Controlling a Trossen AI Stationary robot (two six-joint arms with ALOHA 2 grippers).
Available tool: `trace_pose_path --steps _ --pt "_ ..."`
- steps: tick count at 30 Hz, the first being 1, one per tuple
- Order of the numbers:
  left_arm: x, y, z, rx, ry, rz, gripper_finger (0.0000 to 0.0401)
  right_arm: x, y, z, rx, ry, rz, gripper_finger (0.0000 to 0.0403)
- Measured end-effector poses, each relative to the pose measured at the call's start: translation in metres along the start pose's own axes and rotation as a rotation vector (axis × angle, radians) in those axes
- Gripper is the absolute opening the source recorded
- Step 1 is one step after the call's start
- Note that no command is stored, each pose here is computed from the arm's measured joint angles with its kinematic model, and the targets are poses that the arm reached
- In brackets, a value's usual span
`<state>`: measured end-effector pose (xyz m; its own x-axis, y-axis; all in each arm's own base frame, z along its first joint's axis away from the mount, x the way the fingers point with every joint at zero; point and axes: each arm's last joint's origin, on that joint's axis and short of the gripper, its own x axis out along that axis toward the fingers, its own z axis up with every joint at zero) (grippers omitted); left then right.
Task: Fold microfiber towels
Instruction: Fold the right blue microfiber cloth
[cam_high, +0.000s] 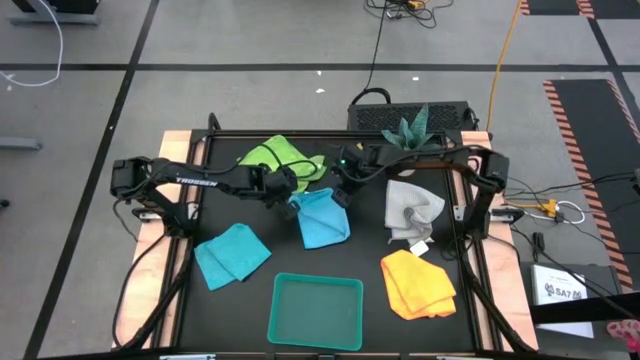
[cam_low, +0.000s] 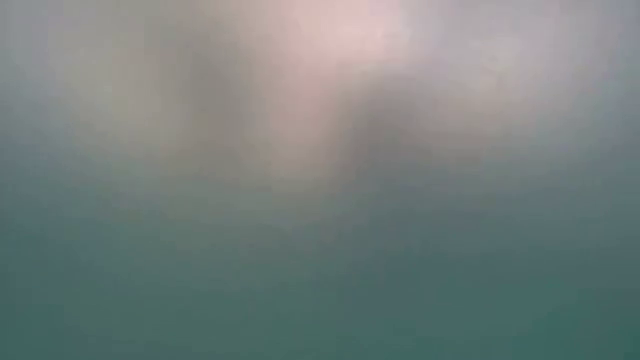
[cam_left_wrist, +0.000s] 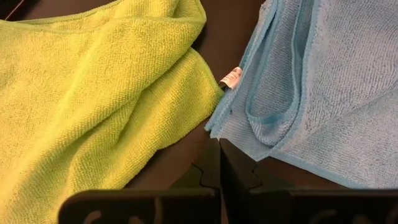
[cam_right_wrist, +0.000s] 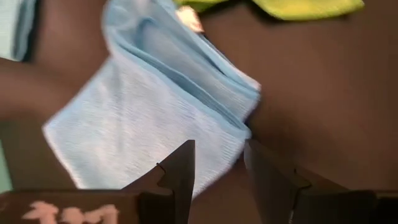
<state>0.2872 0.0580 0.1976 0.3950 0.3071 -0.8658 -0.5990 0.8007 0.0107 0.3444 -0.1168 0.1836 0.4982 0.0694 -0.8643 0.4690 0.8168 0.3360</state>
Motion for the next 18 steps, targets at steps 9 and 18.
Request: trace_pose_path --steps 9,18 --pt "0.0 0.0 0.0 -0.003 0.001 0.0 0.0 0.012 -0.015 -0.007 0.085 -0.052 0.118 0.0132" --pt "0.0 0.0 0.0 -0.01 0.001 -0.001 0.0 0.017 -0.018 -0.015 0.08 -0.034 0.109 0.0132"
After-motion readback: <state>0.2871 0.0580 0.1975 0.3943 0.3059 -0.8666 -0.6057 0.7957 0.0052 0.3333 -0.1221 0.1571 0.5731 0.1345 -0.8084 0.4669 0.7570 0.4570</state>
